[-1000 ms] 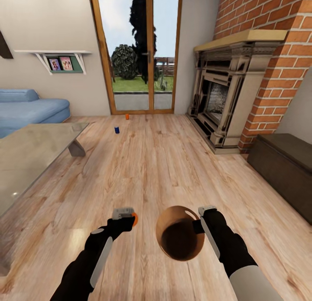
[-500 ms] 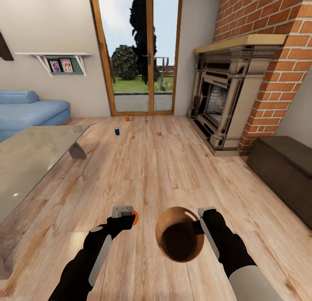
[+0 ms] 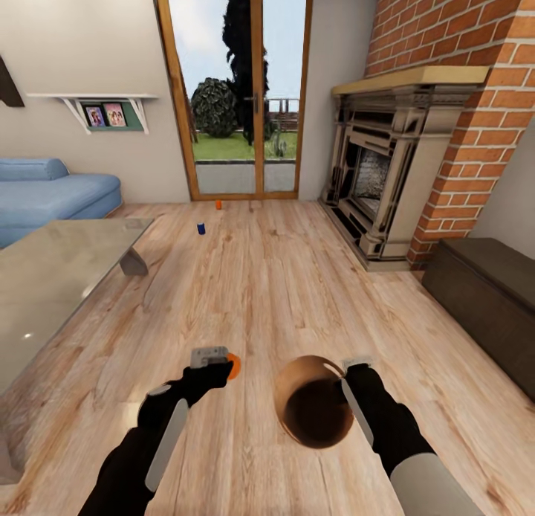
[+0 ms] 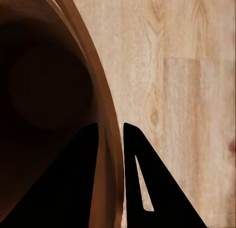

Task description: Put the three can of soda from the living room inside the tash can in the kitchen.

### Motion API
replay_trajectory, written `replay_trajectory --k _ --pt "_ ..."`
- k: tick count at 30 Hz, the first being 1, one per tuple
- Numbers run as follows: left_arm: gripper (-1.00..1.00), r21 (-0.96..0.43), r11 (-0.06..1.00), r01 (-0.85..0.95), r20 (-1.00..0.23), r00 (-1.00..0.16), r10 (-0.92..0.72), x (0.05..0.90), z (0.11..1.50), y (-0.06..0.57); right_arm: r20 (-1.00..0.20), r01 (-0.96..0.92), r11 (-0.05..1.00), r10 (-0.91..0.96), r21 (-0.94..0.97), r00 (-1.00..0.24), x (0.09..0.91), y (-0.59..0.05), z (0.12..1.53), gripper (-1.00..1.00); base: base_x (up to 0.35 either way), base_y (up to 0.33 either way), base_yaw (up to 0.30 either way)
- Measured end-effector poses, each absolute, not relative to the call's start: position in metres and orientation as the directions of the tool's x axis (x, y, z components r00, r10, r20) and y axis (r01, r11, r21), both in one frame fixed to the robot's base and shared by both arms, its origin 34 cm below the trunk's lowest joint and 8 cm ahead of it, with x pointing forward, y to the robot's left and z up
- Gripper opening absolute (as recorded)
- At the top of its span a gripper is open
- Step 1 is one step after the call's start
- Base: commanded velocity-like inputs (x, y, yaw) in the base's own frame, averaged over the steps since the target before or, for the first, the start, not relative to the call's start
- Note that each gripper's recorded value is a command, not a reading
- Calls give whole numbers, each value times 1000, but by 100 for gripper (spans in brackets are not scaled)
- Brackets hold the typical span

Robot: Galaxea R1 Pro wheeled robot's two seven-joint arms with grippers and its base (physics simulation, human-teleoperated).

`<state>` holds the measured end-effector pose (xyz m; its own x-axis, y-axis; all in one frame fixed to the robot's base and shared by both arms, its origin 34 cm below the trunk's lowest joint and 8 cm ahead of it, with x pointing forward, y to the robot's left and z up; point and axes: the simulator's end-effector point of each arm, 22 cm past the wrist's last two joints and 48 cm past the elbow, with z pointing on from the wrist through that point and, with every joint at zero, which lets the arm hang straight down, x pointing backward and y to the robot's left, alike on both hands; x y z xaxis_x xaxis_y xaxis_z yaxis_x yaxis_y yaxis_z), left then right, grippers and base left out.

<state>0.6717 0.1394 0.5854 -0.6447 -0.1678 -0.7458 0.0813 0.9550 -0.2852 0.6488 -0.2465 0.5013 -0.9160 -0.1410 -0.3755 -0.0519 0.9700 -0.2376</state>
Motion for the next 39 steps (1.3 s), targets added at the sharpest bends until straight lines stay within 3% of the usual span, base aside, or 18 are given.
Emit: replay_trajectory --k 24,39 --pt "-100 -446 874 194 -685 -703 -194 663 651 95 -406 33 921 -140 -389 -903 666 -285 543 -100 0 0 0" --pt "-100 -534 802 267 -650 -736 -188 641 677 68 -443 55 924 -128 -379 -887 677 -275 572 -100 0 0 0"
